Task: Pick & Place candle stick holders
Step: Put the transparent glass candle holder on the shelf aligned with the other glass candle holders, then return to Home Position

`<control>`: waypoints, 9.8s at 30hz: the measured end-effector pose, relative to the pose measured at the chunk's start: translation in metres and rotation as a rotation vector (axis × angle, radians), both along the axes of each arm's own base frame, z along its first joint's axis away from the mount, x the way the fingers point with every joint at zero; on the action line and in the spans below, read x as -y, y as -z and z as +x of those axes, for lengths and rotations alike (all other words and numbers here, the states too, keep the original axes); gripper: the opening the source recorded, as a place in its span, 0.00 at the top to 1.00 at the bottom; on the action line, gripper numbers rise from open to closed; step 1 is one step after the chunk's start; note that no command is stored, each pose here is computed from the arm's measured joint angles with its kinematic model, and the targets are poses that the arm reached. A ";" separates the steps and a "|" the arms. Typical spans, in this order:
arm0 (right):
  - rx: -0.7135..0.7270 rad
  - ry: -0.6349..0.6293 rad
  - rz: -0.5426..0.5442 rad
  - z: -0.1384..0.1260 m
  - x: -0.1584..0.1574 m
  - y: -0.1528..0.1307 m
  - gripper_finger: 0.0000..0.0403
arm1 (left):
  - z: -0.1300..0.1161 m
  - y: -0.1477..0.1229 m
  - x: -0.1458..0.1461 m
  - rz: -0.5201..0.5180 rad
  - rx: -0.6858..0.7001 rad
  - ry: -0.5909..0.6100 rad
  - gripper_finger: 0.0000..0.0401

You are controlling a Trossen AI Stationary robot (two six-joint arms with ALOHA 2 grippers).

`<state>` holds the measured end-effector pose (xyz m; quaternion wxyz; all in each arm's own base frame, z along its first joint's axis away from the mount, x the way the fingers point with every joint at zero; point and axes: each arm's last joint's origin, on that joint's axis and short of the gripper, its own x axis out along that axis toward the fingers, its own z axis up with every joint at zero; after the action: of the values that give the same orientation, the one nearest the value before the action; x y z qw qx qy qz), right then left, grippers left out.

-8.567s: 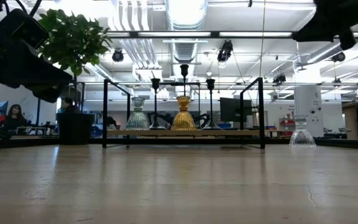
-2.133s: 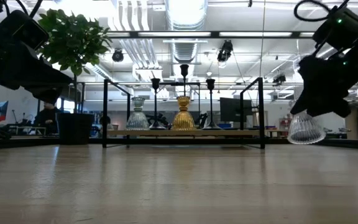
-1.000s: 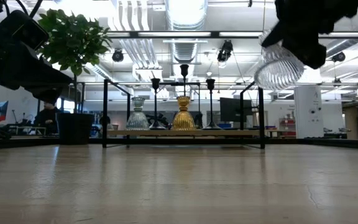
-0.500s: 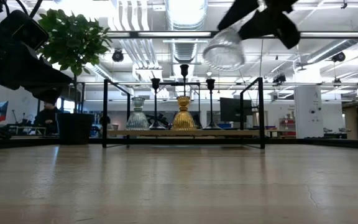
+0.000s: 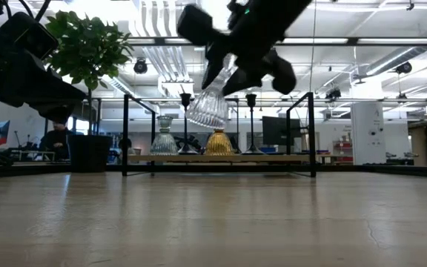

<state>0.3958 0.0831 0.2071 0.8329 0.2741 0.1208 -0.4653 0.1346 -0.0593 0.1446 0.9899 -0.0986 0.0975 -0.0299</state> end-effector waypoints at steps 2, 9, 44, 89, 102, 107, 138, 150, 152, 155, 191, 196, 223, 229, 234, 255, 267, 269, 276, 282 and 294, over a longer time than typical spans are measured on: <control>-0.038 0.043 0.000 0.007 0.009 -0.002 0.69 | 0.000 0.000 0.000 0.000 0.000 0.000 0.96; -0.120 0.130 -0.018 0.013 0.016 -0.016 0.69 | 0.000 0.000 0.000 0.000 -0.001 0.000 0.96; -0.185 0.512 -0.004 -0.020 0.092 0.014 0.69 | 0.000 0.000 0.000 0.003 -0.005 0.000 0.96; -0.244 0.591 -0.047 -0.026 0.140 0.027 0.69 | 0.000 0.000 0.000 0.002 -0.005 0.000 0.96; -0.249 0.609 -0.017 -0.028 0.147 0.028 0.69 | 0.000 0.001 0.000 0.003 -0.005 0.000 0.96; -0.247 0.610 -0.012 -0.028 0.147 0.030 0.69 | 0.000 0.001 0.000 0.003 -0.005 0.000 0.96; -0.331 0.555 -0.049 -0.030 0.147 0.039 0.69 | 0.000 0.001 0.000 0.003 -0.005 0.000 0.96; -0.300 0.556 -0.050 -0.028 0.147 0.040 0.69 | 0.000 0.001 0.000 0.002 -0.005 0.000 0.96; -0.303 0.556 -0.050 -0.029 0.146 0.041 0.69 | 0.000 0.001 0.000 0.003 -0.005 0.000 0.96; -0.305 0.556 -0.046 -0.029 0.146 0.041 0.69 | 0.000 0.001 0.000 0.003 -0.005 0.000 0.96; -0.287 0.560 -0.046 -0.029 0.146 0.042 0.32 | 0.000 0.001 0.000 0.003 -0.005 0.000 0.96; -0.286 0.559 -0.045 -0.028 0.146 0.042 0.25 | 0.000 0.001 0.000 0.003 -0.005 0.000 0.96; -0.250 0.503 -0.044 -0.023 0.127 0.037 0.26 | 0.000 0.001 0.000 0.003 -0.005 0.000 0.96; -0.257 0.477 -0.037 -0.022 0.119 0.036 0.27 | 0.000 0.001 0.000 0.003 -0.005 0.000 0.96; -0.291 0.458 -0.012 -0.028 0.109 0.032 0.29 | 0.000 0.001 0.000 0.003 -0.005 0.000 0.96; -0.194 -0.132 -0.088 -0.140 -0.004 -0.129 0.42 | 0.000 0.001 0.000 0.003 -0.005 0.000 0.96; -0.311 -0.615 -0.099 -0.220 -0.002 -0.158 0.71 | 0.000 0.001 0.000 0.003 -0.005 0.000 0.96; -0.335 -0.663 -0.092 -0.228 -0.001 -0.150 0.77 | 0.000 0.001 0.000 0.003 -0.005 0.000 0.96; -0.317 -0.765 -0.123 -0.244 0.005 -0.113 0.96 | 0.000 0.001 0.000 0.003 -0.006 0.000 0.96; -0.193 -0.838 -0.158 -0.244 0.011 -0.072 0.98 | 0.000 0.001 0.000 0.003 -0.005 0.000 0.96; 0.073 -0.898 -0.218 -0.255 0.074 -0.014 0.98 | 0.000 0.001 0.000 0.003 -0.005 0.000 0.96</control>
<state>0.1412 0.0094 0.2211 0.9796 0.1218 0.1486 -0.0584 0.1345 -0.0592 0.1440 0.9898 -0.0973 0.1001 -0.0295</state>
